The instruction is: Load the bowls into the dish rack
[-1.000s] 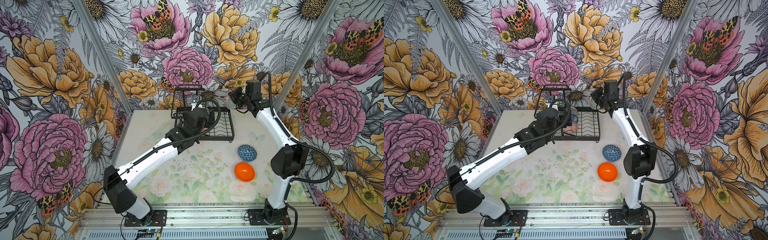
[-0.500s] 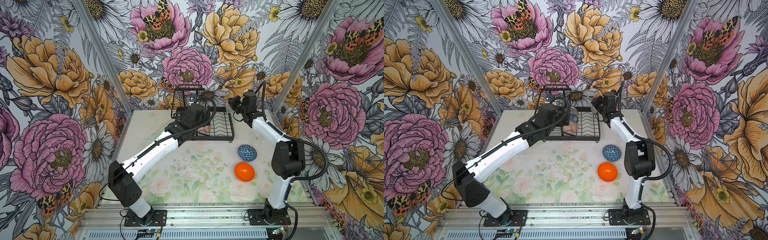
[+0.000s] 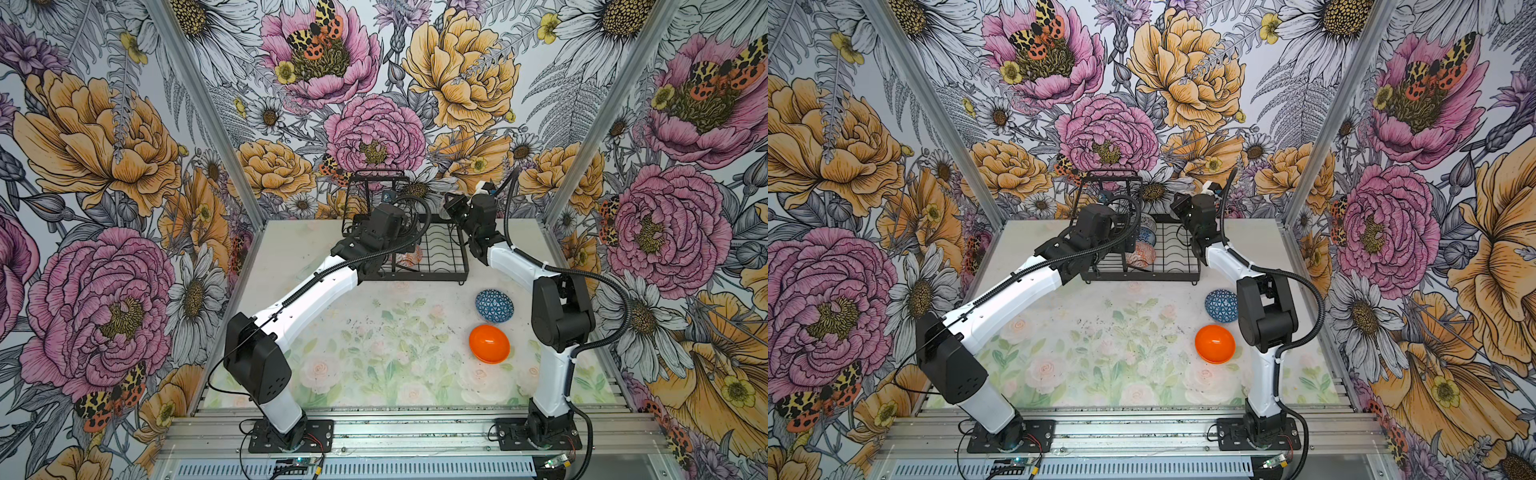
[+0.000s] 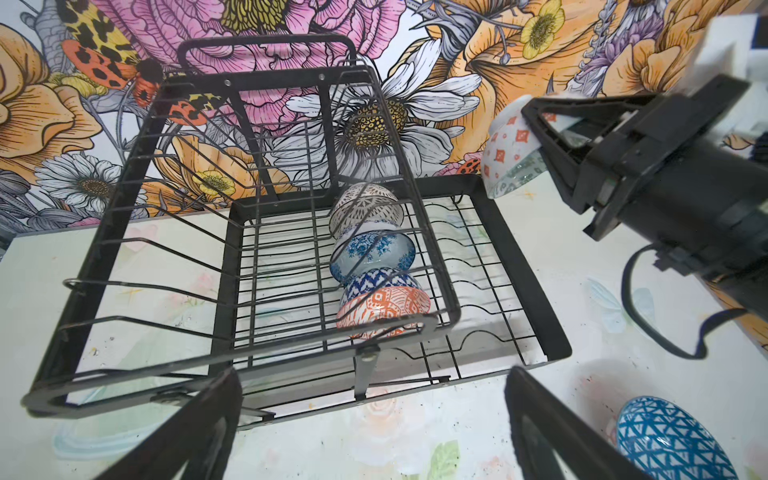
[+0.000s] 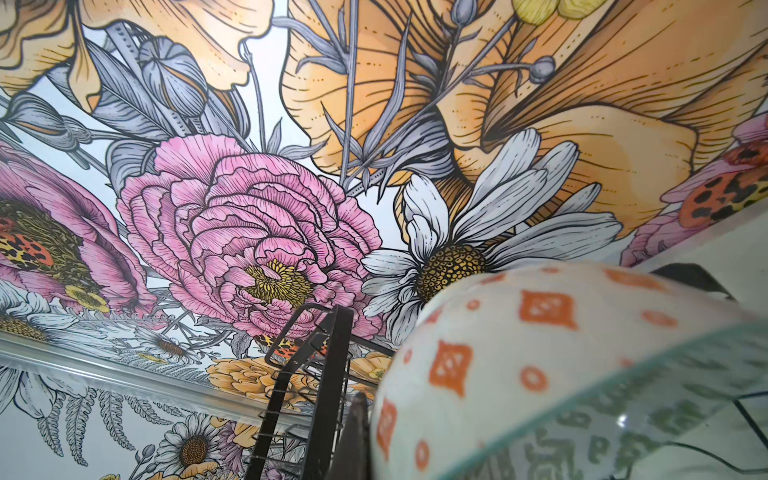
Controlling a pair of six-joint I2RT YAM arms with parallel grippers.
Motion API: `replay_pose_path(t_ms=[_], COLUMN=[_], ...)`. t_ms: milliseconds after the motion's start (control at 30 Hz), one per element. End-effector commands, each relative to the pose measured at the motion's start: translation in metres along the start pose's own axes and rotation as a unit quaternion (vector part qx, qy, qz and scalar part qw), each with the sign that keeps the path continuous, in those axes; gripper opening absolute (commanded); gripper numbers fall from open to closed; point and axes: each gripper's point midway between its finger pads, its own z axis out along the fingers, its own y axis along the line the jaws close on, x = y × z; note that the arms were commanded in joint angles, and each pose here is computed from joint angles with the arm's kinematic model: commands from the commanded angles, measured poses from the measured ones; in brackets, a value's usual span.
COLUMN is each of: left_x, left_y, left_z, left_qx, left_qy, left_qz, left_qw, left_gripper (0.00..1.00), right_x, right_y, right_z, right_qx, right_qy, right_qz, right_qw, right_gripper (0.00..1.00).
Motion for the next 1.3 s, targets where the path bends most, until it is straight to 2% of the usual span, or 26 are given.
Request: replay_pose_path(t_ms=[0, 167, 500, 867, 1267], left_x=[-0.007, -0.016, -0.010, -0.012, -0.008], left_y=[0.003, 0.004, 0.014, -0.012, -0.026], left_z=[0.004, 0.004, 0.013, 0.020, 0.022], left_qx=[0.001, 0.002, 0.006, 0.071, 0.086], left_qy=[-0.003, -0.011, 0.003, 0.010, 0.015], left_qz=[-0.010, 0.006, -0.012, -0.005, -0.001], left_qw=[1.000, 1.000, 1.000, 0.997, 0.996], left_gripper=[0.99, 0.99, 0.99, 0.99, 0.99], right_x=[-0.009, 0.001, 0.014, 0.025, 0.030], right_y=[0.013, -0.006, -0.032, -0.045, -0.055], right_z=[0.011, 0.021, 0.042, 0.052, 0.061], right_qx=[-0.044, -0.042, -0.039, -0.035, -0.031], right_qy=[-0.026, -0.030, -0.043, -0.039, -0.043], right_qz=[0.006, 0.023, 0.061, 0.072, 0.083], right_qw=[0.999, 0.998, 0.996, 0.996, 0.995], right_gripper=[0.00, 0.00, 0.00, 0.00, 0.00])
